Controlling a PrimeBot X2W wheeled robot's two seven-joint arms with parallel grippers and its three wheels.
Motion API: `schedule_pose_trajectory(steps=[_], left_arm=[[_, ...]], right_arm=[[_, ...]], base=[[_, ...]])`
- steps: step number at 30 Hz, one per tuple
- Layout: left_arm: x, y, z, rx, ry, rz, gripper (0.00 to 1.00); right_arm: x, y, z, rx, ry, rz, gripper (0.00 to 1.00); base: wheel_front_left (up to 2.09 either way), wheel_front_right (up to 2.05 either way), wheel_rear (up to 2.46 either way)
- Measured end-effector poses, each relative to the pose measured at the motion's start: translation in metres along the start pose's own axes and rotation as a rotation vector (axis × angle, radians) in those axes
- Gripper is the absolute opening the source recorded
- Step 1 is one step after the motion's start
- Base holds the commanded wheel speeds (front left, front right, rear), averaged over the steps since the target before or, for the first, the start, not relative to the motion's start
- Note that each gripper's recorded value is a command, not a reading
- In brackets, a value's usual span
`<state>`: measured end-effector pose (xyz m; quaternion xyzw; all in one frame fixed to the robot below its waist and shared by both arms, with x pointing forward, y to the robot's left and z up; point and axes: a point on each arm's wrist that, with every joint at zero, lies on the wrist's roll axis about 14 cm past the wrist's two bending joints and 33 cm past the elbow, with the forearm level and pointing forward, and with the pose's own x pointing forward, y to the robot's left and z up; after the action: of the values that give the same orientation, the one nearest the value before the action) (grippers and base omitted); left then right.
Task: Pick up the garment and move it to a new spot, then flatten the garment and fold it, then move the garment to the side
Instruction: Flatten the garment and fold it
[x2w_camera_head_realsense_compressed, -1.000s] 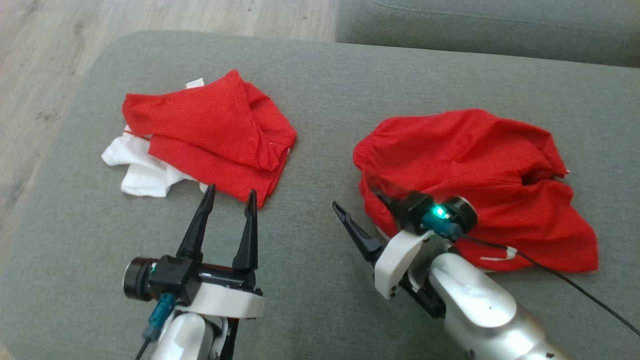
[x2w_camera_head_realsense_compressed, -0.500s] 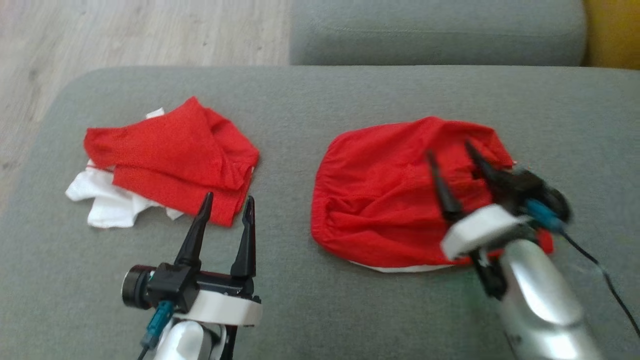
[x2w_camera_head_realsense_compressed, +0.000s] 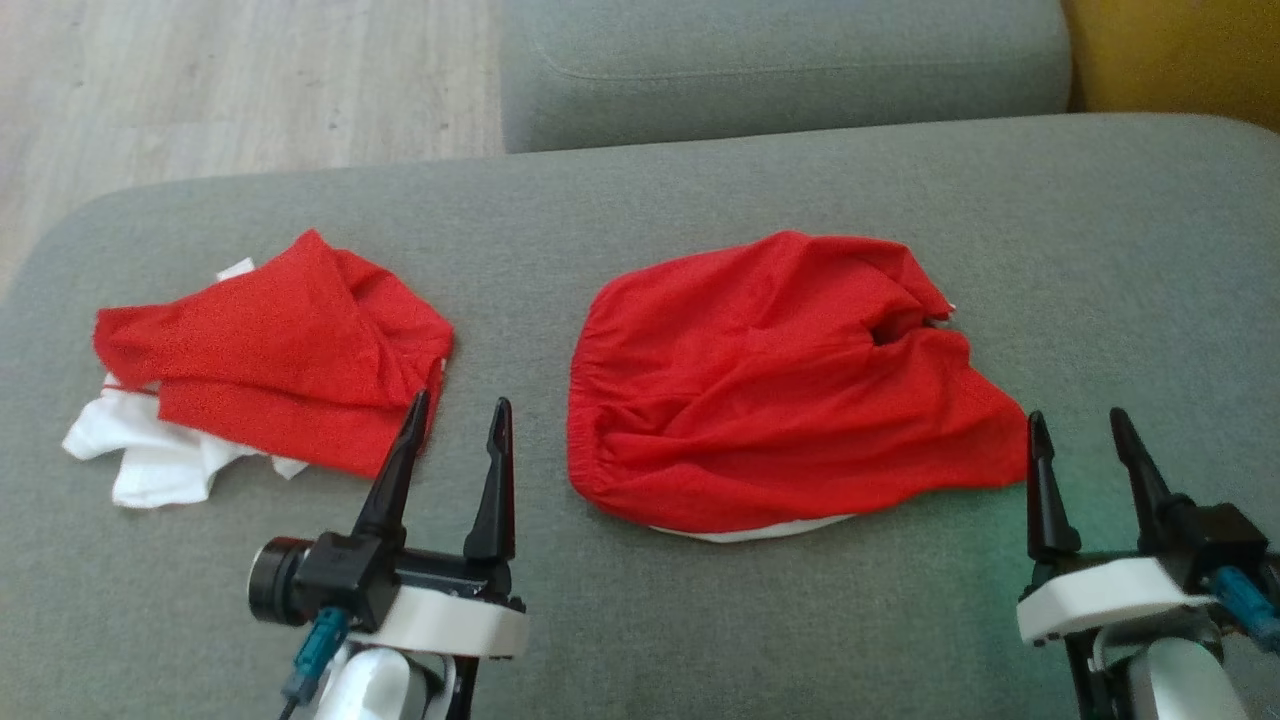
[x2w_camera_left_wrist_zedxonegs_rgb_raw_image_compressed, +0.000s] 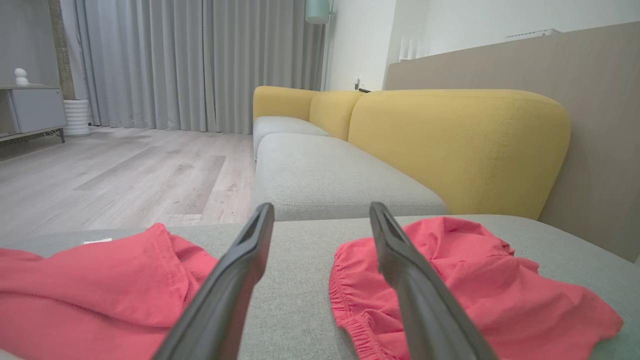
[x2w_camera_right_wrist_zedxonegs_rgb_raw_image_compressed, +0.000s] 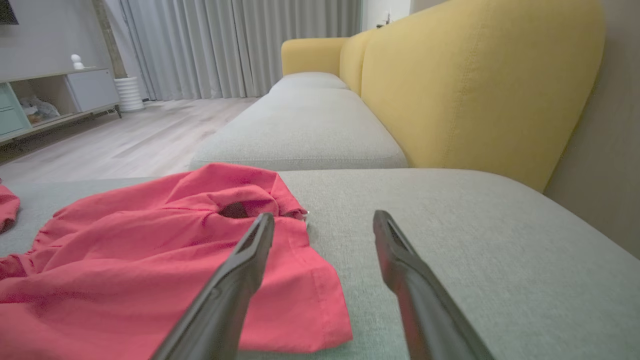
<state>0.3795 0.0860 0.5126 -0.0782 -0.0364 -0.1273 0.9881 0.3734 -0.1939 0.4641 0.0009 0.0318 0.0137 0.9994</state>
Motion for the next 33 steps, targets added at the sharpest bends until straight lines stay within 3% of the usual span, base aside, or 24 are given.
schedule_pose_trajectory(steps=[10,15,20,33], left_arm=[[0.001,-0.02,-0.043,-0.012,0.131,-0.101,1.0],[-0.014,-0.037,-0.101,0.074,0.348,-0.231,1.0],[-0.014,-0.021,-0.134,0.194,0.49,-0.274,1.0],[0.013,-0.042,-0.138,0.177,0.451,-0.371,1.0]], right_arm=[[0.0,-0.006,0.003,0.032,-0.015,-0.023,1.0],[-0.003,-0.011,-0.001,0.031,-0.003,-0.039,1.0],[-0.003,-0.012,-0.005,0.035,0.01,-0.045,1.0],[0.0,-0.021,-0.011,0.03,0.031,-0.07,1.0]], base=[[0.0,0.0,0.0],[0.0,0.0,0.0],[0.0,0.0,0.0],[0.0,0.0,0.0]])
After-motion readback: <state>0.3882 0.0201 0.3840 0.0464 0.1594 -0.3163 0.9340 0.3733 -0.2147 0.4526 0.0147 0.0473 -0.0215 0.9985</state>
